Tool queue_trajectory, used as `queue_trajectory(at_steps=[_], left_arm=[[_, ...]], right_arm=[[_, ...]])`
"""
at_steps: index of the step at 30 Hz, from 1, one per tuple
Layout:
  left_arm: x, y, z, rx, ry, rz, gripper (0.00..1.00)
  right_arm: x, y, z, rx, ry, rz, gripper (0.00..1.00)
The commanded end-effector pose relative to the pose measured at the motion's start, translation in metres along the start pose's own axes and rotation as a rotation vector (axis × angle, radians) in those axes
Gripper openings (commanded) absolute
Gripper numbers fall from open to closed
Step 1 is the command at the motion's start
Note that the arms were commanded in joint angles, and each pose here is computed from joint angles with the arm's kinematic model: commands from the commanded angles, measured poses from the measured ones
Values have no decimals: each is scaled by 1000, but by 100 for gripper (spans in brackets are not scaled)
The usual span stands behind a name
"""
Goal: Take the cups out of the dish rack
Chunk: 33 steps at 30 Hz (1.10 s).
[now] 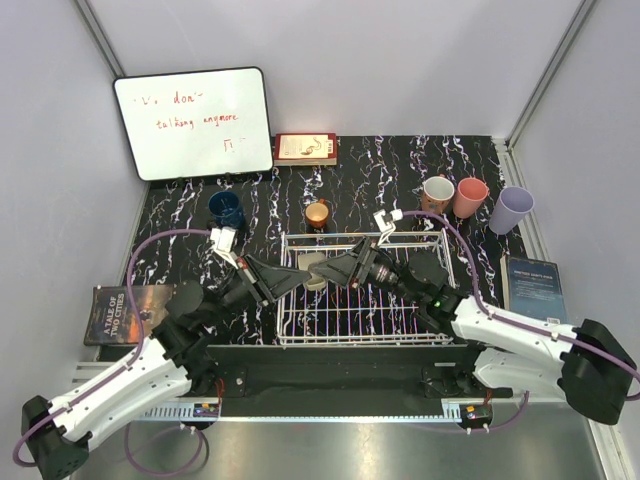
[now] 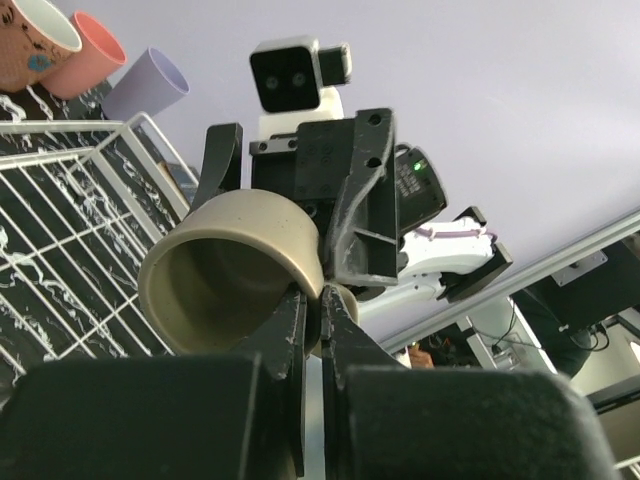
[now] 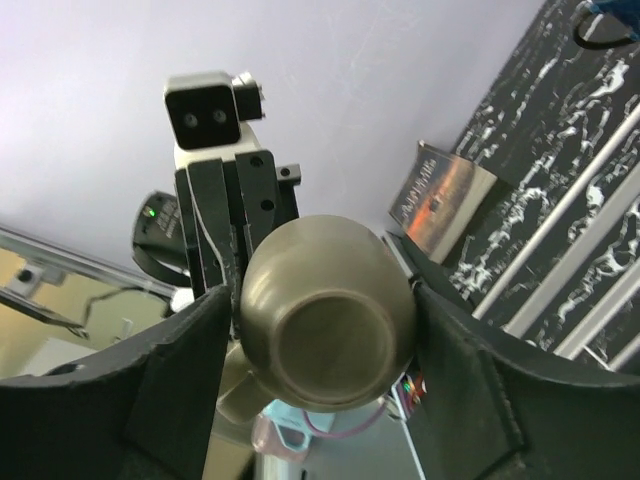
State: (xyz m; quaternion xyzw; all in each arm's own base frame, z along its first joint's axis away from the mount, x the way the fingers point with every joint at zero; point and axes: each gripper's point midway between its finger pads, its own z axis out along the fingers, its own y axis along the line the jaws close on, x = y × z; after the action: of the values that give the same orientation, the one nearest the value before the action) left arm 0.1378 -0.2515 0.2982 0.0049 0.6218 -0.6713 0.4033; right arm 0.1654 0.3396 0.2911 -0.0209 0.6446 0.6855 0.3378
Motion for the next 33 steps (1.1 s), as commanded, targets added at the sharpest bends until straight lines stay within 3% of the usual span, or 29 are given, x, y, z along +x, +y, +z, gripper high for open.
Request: queue_trajectory(at_steps=[1,11,13,19,25,31,33], left_arm=[[-6,9,1,-68,-15,54,0],[-15,-2,3,-56,-32,74,0],[-19,-4,2,-77,-38,102,0],[-41,3,0,-226,-46,281,0],[-72,31,2,-492,-47,445,0],[-119,79,13,-933,2,645,0],[-130,98,23,-1079,68,711,0]], right_arm=[[-11,45,-4,-64,-1,-98,82],[-19,42,-13,-15,-40,-119,93],[-27,36,-19,43,-79,-141,98],[-58,-13,-51,372,-223,-225,97],[-53,-53,-69,562,-194,-268,93],[-39,-82,-73,653,-130,-276,91],[-37,-86,-74,660,-121,-285,91]])
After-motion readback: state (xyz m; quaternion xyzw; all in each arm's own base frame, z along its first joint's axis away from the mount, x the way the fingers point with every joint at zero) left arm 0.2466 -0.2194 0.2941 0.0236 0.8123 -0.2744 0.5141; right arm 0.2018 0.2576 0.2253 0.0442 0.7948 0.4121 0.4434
